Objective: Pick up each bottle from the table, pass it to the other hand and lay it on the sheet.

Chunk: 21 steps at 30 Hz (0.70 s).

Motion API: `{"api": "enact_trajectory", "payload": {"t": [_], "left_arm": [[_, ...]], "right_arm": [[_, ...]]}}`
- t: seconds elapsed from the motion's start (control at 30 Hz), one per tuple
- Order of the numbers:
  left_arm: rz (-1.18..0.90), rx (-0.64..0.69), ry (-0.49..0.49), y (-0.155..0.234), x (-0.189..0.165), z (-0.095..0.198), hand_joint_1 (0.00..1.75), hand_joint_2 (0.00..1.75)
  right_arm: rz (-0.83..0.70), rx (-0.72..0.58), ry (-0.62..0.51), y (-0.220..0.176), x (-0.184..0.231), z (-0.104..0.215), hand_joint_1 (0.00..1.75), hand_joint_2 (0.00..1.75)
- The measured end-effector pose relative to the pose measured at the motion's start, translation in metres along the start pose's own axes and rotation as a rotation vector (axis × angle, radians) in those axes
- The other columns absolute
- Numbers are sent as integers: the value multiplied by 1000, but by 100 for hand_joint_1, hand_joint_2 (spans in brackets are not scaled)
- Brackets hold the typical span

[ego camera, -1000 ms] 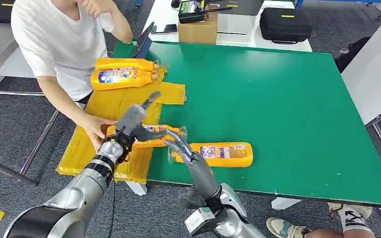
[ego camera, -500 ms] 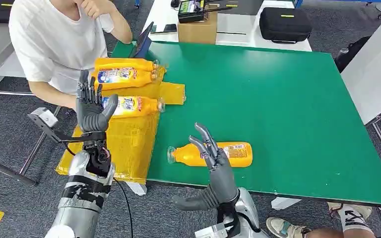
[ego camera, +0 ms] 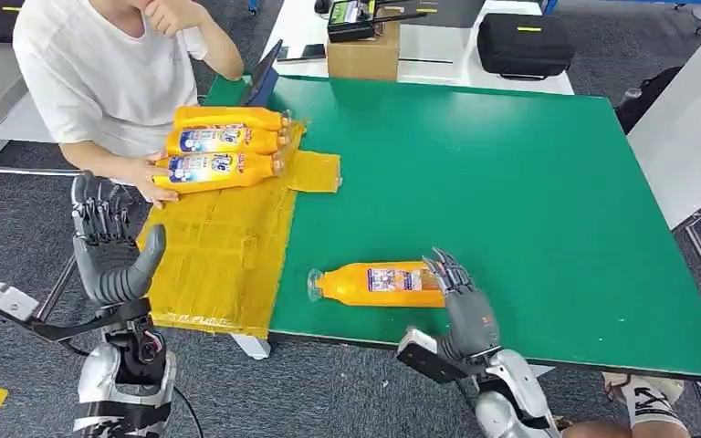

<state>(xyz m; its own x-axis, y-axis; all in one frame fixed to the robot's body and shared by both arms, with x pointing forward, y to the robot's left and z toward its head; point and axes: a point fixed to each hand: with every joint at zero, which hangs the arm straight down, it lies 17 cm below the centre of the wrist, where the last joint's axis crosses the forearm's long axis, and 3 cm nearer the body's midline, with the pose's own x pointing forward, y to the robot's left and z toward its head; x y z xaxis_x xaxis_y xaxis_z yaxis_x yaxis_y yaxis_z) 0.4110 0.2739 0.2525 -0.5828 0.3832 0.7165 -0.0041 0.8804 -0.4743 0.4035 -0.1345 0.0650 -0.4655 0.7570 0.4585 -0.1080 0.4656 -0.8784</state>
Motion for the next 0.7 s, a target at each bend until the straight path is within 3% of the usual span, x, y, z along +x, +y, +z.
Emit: {"api": "enact_trajectory", "payload": {"t": [0.2,0.33,0.7], "left_arm": [[-33,-23,-29,-4,11,6,0,175],[-41,-52,-23,-12,9,6,0,175],[-25,-113,-12,-37,1,4,0,175]], "right_arm": [[130,40,65,1,-35,7,0,175],[212,57,78,-4,-49,-6,0,175],[189,137,36,6,-47,-45,0,175]]}}
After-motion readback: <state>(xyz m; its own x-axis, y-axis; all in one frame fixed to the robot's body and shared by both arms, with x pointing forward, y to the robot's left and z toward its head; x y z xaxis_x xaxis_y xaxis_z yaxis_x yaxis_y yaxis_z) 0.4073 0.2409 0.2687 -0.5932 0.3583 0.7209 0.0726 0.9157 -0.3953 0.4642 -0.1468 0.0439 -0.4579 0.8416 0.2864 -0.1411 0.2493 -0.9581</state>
